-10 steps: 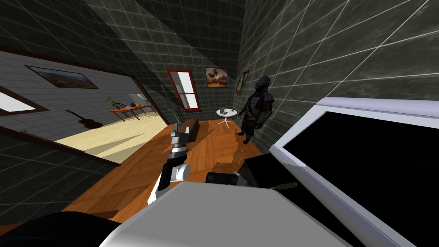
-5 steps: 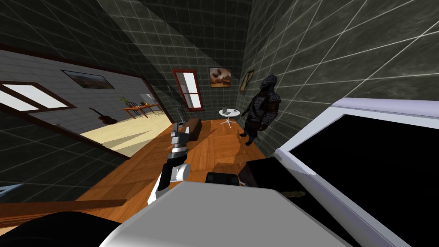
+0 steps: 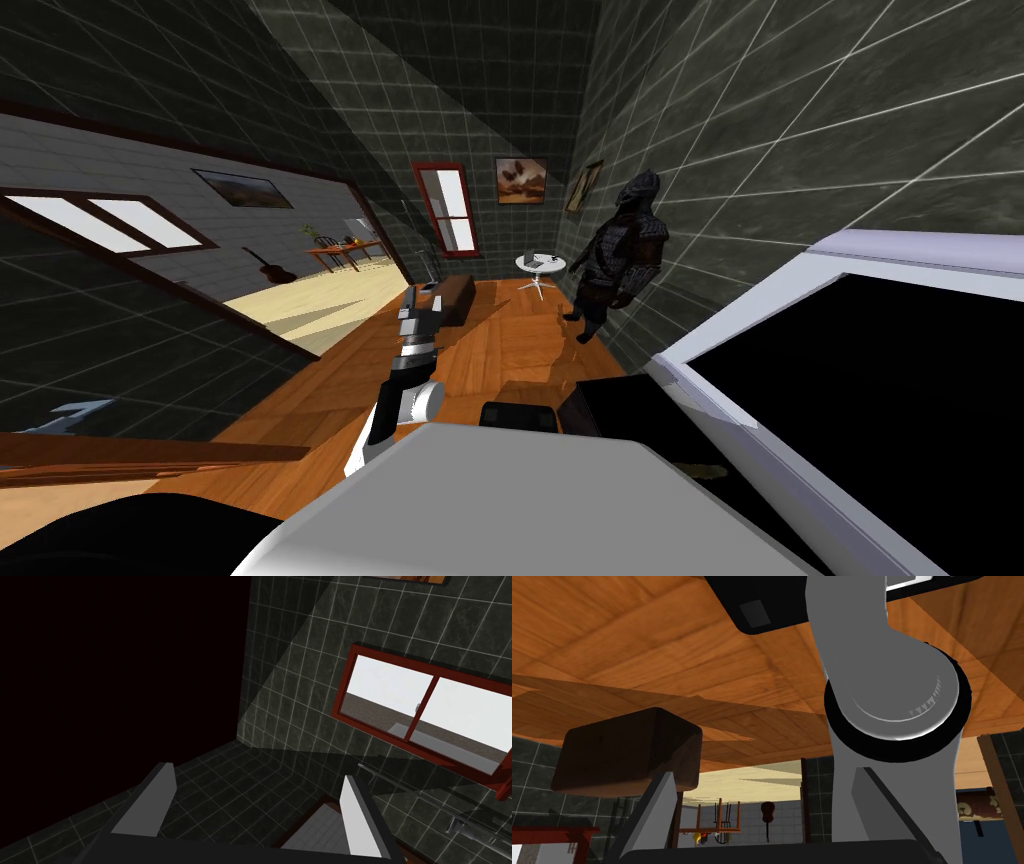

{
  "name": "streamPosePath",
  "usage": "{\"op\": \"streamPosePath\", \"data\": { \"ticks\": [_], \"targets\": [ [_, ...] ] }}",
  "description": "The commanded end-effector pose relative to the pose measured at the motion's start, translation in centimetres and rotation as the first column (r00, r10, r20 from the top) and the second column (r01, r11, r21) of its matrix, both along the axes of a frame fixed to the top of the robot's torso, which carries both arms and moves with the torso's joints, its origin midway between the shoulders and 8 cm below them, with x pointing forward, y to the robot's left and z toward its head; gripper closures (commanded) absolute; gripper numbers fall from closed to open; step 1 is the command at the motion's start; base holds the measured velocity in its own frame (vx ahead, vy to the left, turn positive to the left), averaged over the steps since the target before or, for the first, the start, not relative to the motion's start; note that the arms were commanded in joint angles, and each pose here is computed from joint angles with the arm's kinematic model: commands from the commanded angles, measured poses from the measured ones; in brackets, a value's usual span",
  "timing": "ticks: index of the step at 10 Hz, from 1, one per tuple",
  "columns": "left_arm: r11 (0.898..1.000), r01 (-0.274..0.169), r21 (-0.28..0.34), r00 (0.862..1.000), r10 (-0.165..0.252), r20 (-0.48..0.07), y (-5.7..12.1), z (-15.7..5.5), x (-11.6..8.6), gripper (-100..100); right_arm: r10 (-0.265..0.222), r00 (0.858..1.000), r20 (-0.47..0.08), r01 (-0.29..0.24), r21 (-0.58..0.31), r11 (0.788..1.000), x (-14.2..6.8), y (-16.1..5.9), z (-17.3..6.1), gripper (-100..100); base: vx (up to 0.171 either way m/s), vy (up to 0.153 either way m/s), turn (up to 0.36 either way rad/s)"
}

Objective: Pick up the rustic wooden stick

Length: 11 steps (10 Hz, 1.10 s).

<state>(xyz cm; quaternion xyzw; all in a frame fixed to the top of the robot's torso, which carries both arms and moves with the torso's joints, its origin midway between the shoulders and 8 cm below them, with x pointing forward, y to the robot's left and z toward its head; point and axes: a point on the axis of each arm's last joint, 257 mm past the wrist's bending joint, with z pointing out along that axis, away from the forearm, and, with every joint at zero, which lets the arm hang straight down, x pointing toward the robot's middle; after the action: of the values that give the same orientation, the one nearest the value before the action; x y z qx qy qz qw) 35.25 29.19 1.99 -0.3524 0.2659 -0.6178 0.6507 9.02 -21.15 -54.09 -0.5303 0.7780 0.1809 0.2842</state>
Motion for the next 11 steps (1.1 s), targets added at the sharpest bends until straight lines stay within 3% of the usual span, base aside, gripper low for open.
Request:
{"op": "streamPosePath", "data": {
  "ticks": [1,2,4,5,7,9,10,11],
  "targets": [
    [1.000,0.000,0.000,1.000,0.000,0.000,0.0,0.0,0.0,0,0.042,0.999,-0.030,-0.044,-0.083,0.996,-1.7,-3.2,-1.4,-100,0.020,-0.023,0.130],
    [1.000,0.000,0.000,1.000,0.000,0.000,0.0,0.0,0.0,0,0.051,0.998,-0.029,-0.053,-0.089,0.995,-1.8,-3.2,-1.5,-100,0.016,-0.024,0.064],
    [1.000,0.000,0.000,1.000,0.000,0.000,0.0,0.0,0.0,0,0.119,0.990,-0.072,-0.132,-0.213,0.968,-3.8,-8.7,-3.1,-100,0.015,-0.040,0.152],
    [1.000,0.000,0.000,1.000,0.000,0.000,0.0,0.0,0.0,0,0.118,0.990,-0.082,-0.134,-0.223,0.966,-4.2,-9.2,-3.3,-100,0.012,-0.047,0.045],
    [1.000,0.000,0.000,1.000,0.000,0.000,0.0,0.0,0.0,0,0.156,0.979,-0.133,-0.192,-0.333,0.923,-5.9,-15.0,-4.2,-100,0.012,-0.038,0.108],
    [1.000,0.000,0.000,1.000,0.000,0.000,0.0,0.0,0.0,0,0.163,0.978,-0.134,-0.199,-0.337,0.920,-6.0,-15.1,-4.2,-100,0.007,-0.025,0.022],
    [1.000,0.000,0.000,1.000,0.000,0.000,0.0,0.0,0.0,0,0.178,0.971,-0.158,-0.227,-0.386,0.894,-6.6,-17.9,-4.4,-100,0.006,-0.016,0.085],
    [1.000,0.000,0.000,1.000,0.000,0.000,0.0,0.0,0.0,0,0.178,0.971,-0.158,-0.227,-0.386,0.894,-6.6,-17.9,-4.4,-100,0.006,-0.021,0.050]
  ]
}}
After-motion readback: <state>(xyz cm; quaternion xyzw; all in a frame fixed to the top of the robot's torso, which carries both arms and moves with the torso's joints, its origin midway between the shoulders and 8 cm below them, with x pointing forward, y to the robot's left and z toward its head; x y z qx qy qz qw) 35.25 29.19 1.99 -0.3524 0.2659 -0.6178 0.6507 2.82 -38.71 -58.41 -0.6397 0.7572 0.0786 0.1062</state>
